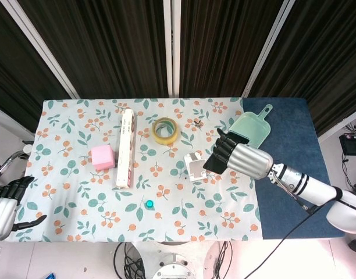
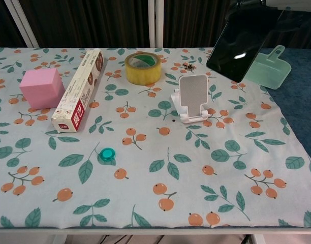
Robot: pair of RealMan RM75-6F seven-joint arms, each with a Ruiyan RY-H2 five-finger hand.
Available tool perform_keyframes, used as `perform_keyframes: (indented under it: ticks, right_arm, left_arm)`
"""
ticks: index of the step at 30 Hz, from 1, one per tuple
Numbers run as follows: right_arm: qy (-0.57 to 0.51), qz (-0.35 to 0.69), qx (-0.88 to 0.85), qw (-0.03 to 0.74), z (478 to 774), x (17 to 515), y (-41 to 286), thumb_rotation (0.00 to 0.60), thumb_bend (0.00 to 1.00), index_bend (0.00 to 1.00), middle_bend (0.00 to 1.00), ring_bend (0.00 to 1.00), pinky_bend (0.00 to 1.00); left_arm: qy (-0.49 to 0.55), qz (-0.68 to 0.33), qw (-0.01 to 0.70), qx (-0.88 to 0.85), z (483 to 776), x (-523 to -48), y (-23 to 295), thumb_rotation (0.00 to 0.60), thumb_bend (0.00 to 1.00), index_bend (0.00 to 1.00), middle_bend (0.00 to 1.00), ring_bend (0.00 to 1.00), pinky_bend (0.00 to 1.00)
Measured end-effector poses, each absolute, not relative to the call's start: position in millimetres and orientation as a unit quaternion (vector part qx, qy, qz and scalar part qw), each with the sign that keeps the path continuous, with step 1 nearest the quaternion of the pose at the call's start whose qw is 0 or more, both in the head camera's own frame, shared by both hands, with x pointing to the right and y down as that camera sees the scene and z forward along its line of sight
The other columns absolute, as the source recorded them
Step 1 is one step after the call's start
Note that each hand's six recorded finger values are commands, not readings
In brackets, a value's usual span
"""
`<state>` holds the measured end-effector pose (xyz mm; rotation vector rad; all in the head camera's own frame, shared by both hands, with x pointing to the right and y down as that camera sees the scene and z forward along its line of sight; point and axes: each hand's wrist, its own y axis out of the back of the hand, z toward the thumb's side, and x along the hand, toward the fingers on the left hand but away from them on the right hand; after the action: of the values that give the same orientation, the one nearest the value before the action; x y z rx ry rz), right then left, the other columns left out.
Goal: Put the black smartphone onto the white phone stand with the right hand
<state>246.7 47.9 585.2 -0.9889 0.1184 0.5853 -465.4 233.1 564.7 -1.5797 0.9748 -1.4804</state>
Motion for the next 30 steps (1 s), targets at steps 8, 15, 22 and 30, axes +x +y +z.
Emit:
perform_keyframes:
  ticks: [8,15,22,30]
  right_arm:
    - [0.157,0.203,-0.410,0.875,596,229,32,0.600,0.33,0.45,0.40,0.42,0.00]
    - [0.176,0.174,-0.405,0.880,610,206,40,0.600,0.33,0.43,0.37,0.35,0.00]
    - [0.212,0.135,-0.373,0.893,617,192,43,0.600,0.33,0.39,0.33,0.29,0.00]
    - [0.218,0.134,-0.341,0.905,621,182,42,0.600,0.34,0.33,0.29,0.24,0.00]
  left_arm:
    - [0.384,-0.577,0.373,-0.617,567,-465,234,0.411,0.06,0.12,0.12,0.14,0.24]
    - [0.386,-0.576,0.375,-0.615,565,-468,233,0.409,0.06,0.12,0.12,0.14,0.24]
    - [0.389,-0.577,0.376,-0.612,564,-471,234,0.411,0.06,0.12,0.12,0.14,0.24]
    - [0.393,-0.576,0.383,-0.607,562,-475,235,0.413,0.06,0.12,0.12,0.14,0.24]
